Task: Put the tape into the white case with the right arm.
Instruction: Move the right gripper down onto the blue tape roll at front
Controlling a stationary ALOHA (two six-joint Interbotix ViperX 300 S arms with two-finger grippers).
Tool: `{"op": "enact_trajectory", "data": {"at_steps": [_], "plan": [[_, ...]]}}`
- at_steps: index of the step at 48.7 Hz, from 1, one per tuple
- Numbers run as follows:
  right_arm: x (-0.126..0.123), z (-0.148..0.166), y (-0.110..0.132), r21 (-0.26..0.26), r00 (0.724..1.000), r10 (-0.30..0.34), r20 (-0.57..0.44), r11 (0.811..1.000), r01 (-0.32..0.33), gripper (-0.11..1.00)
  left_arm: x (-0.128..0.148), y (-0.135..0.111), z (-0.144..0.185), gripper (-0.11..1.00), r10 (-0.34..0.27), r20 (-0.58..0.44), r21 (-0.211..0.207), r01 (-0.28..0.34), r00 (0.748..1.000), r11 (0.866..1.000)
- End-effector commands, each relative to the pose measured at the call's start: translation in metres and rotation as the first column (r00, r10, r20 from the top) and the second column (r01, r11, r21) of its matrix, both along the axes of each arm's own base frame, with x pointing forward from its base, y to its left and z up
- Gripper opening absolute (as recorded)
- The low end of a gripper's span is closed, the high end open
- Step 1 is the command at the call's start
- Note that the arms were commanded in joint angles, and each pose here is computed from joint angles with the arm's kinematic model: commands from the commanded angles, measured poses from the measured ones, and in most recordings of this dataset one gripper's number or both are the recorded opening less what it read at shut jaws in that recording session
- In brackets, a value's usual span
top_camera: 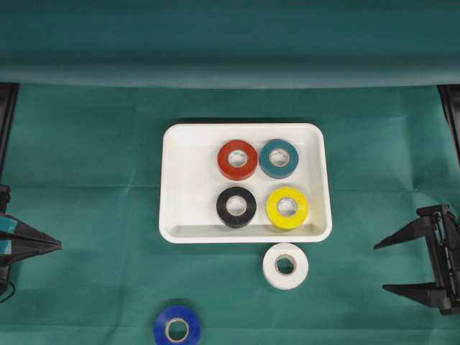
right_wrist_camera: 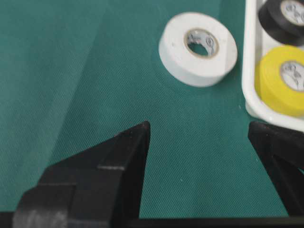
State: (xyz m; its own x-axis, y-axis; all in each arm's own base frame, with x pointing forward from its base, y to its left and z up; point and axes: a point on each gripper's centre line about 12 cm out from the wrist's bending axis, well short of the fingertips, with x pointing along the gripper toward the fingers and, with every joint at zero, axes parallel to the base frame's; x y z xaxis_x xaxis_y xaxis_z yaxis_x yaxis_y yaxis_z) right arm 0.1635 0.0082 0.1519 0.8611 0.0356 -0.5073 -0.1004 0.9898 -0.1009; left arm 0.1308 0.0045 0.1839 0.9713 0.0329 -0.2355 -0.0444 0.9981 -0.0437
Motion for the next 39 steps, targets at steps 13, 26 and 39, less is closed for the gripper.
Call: {"op": "enact_trajectory", "data": {"at_steps": [13, 26, 39], "plan": [[0.011, 0.009, 0.0, 0.004, 1.0, -0.005, -0.002, 1.0, 0.005, 0.64, 0.001, 0.0, 0.005, 0.0, 0.003, 0.014, 0.001, -0.003, 1.0, 1.0], [0.031, 0.01, 0.004, 0.0, 0.998, 0.007, -0.063, 1.0, -0.007, 0.64, 0.001, 0.0, 0.005, 0.0, 0.003, 0.015, 0.001, -0.003, 1.0, 1.0], [0.069, 0.014, 0.02, 0.019, 0.993, 0.077, -0.093, 0.997, -0.076, 0.64, 0.001, 0.0, 0.004, 0.0, 0.003, 0.015, 0.001, -0.003, 1.0, 1.0]]}}
